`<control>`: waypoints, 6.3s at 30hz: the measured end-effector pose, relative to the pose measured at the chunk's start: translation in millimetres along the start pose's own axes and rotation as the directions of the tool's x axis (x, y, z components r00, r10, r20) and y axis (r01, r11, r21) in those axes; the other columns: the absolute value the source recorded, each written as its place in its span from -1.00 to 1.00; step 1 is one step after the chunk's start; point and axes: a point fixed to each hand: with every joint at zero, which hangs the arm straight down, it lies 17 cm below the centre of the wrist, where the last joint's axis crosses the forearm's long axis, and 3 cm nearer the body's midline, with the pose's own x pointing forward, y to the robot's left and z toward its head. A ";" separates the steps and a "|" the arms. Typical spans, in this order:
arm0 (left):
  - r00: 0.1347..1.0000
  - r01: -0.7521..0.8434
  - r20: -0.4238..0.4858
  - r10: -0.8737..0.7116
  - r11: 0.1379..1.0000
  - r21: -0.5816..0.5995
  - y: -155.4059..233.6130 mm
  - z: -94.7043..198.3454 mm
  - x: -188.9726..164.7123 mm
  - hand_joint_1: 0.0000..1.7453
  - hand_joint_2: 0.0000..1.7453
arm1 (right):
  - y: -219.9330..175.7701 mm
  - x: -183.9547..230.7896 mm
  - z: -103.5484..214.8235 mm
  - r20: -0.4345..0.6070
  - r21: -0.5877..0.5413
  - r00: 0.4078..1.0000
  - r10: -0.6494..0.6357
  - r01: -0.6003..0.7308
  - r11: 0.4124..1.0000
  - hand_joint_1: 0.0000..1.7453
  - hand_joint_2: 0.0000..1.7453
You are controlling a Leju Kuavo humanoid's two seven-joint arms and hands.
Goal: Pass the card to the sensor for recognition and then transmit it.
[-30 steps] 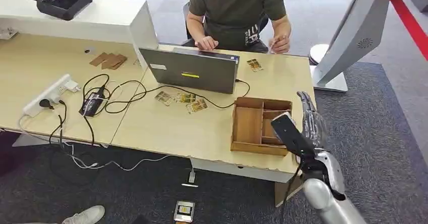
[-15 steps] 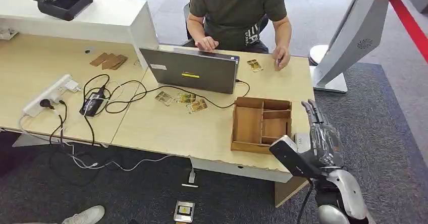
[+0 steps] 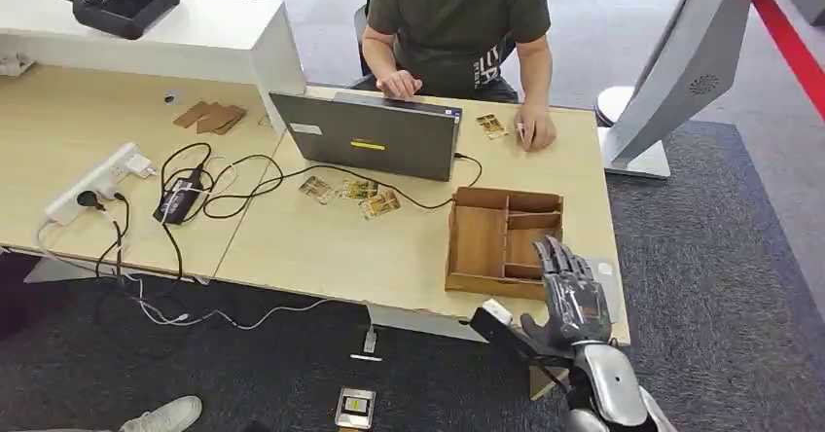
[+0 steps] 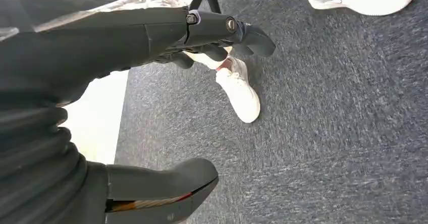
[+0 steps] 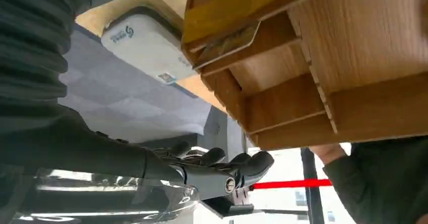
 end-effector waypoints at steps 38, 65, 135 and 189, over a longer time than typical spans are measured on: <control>1.000 -0.002 0.000 0.002 1.000 0.001 -0.3 0.2 -0.2 -1.00 1.00 | 19.2 -1.3 -35.1 0.006 -0.088 0.997 0.076 -0.075 0.993 -1.00 1.00; 1.000 0.014 0.011 -0.014 1.000 0.013 2.5 -0.3 2.5 -1.00 1.00 | 21.1 -15.0 -35.8 -0.044 -0.069 0.995 0.090 -0.093 0.993 0.88 1.00; 0.989 0.133 0.066 -0.133 0.991 -0.005 2.4 4.2 51.2 -1.00 1.00 | -115.1 37.4 -143.4 0.010 -0.202 0.993 -0.119 0.119 0.972 1.00 1.00; 0.992 0.106 0.074 -0.106 0.994 0.015 0.8 5.2 46.5 -1.00 1.00 | -182.0 13.0 -83.2 0.060 -0.599 0.968 -0.242 0.229 0.768 -1.00 1.00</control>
